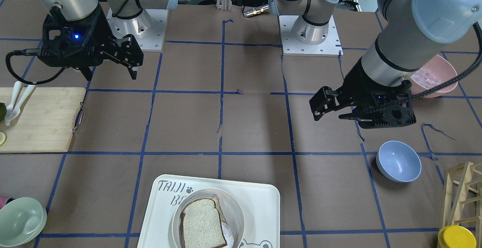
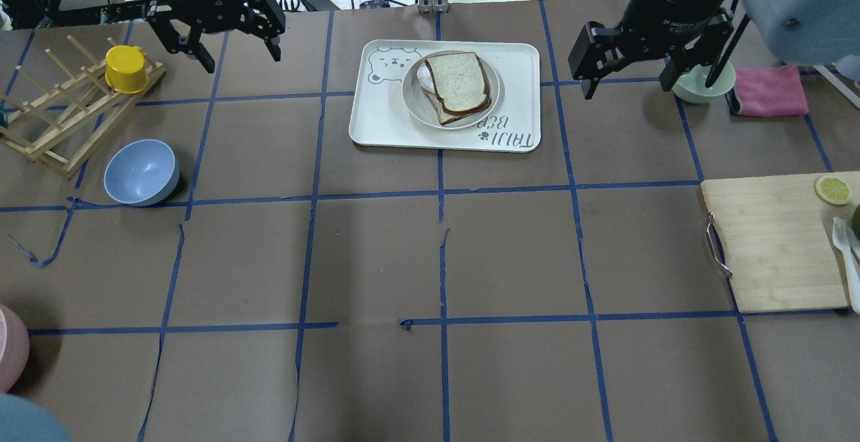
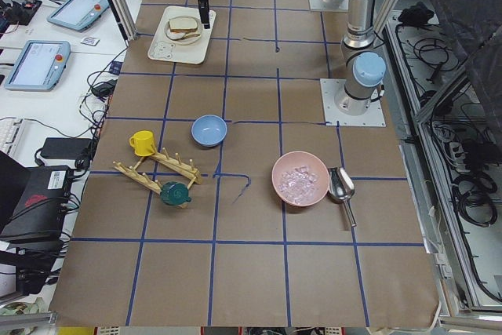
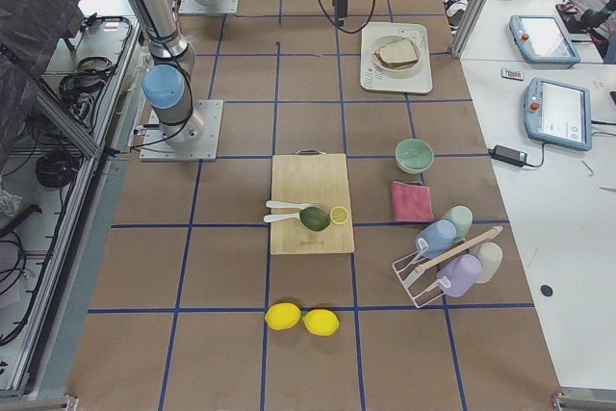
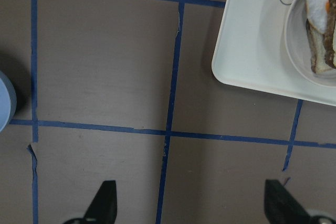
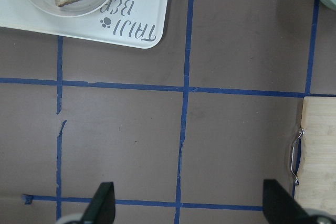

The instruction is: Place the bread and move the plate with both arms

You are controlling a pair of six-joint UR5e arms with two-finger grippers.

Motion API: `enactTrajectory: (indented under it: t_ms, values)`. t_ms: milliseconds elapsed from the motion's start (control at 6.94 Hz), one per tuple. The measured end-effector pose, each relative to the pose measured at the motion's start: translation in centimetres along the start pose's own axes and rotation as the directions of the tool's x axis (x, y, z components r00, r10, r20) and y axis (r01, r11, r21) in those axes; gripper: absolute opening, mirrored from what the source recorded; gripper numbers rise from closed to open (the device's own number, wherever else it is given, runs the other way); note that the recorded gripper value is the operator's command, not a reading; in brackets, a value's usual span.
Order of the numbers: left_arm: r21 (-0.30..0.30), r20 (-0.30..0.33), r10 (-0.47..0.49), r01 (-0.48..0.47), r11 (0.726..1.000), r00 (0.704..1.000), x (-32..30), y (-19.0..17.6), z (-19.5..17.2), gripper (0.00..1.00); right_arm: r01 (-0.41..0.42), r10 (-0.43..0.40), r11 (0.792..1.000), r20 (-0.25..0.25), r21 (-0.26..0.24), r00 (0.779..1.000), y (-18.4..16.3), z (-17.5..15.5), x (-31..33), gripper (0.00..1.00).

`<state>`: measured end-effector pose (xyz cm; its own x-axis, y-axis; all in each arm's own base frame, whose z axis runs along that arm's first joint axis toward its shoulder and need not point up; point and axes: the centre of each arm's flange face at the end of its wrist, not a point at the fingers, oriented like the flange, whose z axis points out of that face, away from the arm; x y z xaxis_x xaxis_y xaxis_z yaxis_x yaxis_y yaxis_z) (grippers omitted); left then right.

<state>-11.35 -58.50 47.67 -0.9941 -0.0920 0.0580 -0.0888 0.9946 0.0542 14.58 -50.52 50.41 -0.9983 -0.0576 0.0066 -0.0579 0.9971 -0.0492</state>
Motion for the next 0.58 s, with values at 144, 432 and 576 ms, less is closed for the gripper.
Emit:
enactTrajectory:
  t_ms: [144,432,576]
  values:
    - [0.0,0.004,0.007,-0.007,1.0,1.0,-0.3,2.5,0.0,1.0,-0.007,0.007,1.0,-0.001,0.0,1.0,0.0,0.0,0.0,1.0]
    - [0.036,0.013,0.008,-0.009,0.999,1.0,-0.8,5.5,-0.2,1.0,-0.009,0.009,1.0,-0.001,0.002,1.0,0.0,0.0,0.0,1.0]
    - [0.04,0.015,0.002,-0.003,0.999,1.0,-1.2,6.3,-0.2,1.0,-0.008,0.008,1.0,-0.002,0.01,1.0,-0.1,-0.1,-0.1,1.0]
